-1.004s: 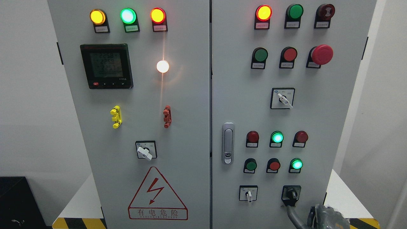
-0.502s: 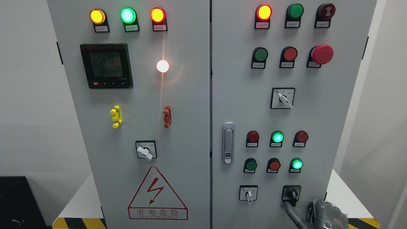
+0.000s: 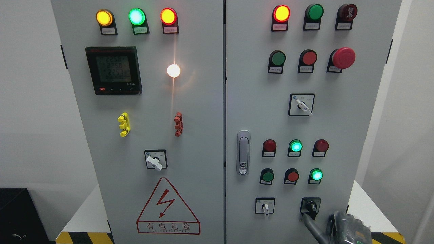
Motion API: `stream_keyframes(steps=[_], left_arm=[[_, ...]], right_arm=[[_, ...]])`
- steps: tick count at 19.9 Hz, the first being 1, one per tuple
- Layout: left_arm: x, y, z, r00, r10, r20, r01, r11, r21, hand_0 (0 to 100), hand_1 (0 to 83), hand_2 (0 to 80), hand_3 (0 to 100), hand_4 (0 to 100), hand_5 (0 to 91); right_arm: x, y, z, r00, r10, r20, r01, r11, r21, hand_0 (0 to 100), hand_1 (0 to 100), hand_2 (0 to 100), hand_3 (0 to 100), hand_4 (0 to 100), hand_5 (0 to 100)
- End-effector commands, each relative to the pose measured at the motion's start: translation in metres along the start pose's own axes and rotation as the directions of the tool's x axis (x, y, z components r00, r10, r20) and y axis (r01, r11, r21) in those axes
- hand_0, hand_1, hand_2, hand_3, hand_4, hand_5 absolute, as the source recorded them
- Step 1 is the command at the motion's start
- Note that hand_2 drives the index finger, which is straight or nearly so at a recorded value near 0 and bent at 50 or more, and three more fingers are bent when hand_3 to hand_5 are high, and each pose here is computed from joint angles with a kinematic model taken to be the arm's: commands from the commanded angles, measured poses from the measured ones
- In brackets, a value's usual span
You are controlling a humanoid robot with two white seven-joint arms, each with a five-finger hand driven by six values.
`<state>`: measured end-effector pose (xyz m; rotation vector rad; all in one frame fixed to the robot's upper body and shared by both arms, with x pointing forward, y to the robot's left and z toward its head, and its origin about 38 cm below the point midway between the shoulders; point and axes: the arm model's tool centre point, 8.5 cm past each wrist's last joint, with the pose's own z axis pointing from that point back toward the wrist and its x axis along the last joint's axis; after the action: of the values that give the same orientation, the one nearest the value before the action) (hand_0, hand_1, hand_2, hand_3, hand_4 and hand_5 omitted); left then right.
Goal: Flip black knob to close circuit
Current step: 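Grip the black knob with the right hand and twist it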
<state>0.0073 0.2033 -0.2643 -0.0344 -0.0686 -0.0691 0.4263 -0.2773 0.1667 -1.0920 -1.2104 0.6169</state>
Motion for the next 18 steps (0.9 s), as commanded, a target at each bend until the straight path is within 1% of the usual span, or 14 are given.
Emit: stream_keyframes(steps=[1, 18], left_arm=[[-0.0059, -0.0006, 0.0, 1.0, 0.002, 0.002, -0.002, 1.0, -0.002, 12, 55.6, 0.0, 0, 0, 0.0], [-0.0058, -0.0016, 0.0, 1.0, 0.002, 0.002, -0.002, 1.0, -0.003, 12, 55.6, 0.0, 0, 0, 0.0]], right_arm=[[-0.0052, -0.0016, -0.0007, 1.0, -0.002, -0.014, 0.002, 1.0, -0.003, 0, 0, 85, 100, 90, 96], [-0.011, -0.0062, -0.0036, 1.0, -0.004, -0.028, 0.004, 1.0, -0.015, 0, 0, 85, 100, 89, 96]])
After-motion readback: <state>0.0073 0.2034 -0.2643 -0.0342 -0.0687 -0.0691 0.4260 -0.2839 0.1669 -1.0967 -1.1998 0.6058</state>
